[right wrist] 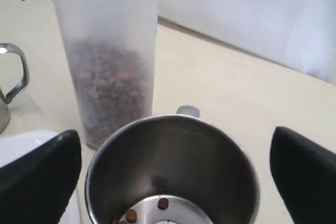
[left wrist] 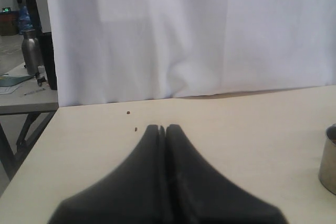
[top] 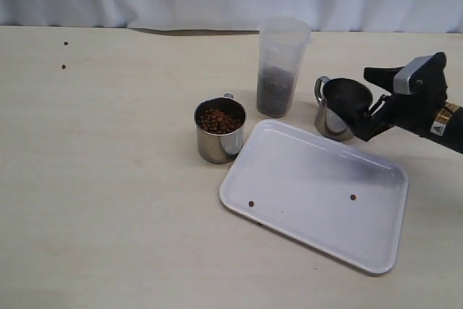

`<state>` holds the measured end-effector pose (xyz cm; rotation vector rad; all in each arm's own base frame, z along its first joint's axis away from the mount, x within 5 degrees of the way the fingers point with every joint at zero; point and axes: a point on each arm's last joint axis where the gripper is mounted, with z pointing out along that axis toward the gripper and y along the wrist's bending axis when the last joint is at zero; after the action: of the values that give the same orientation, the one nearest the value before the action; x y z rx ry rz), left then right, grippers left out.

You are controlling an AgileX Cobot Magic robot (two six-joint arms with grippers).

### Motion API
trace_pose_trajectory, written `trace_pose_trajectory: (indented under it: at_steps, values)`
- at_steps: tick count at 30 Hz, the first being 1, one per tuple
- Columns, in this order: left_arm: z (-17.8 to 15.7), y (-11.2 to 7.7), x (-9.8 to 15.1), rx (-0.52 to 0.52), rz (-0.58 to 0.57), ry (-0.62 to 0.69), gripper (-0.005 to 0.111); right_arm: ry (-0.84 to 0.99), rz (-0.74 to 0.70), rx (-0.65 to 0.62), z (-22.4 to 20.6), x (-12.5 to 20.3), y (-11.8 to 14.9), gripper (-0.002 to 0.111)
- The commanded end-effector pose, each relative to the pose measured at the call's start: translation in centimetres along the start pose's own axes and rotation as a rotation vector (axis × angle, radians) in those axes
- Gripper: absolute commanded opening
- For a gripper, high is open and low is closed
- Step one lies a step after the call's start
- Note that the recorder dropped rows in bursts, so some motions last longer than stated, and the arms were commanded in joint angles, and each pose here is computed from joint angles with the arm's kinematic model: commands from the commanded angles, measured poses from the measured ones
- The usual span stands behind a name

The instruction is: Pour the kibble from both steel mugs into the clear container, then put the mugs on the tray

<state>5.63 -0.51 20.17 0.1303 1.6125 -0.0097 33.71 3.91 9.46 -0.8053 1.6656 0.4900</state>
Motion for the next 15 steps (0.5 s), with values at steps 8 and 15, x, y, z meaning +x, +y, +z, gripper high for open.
trace_pose_trajectory:
  at_steps: [8, 15]
  values:
    - [0.0, 0.0, 0.0, -0.001, -0.013, -0.006, 0.0, -0.143, 0.392, 0.263, -10.1, -5.7, 1.4, 0.04]
    - [0.0, 0.0, 0.0, -0.001, -0.013, -0.006, 0.0, -0.234, 0.37, 0.513, -15.8, -6.4, 7.0, 0.005]
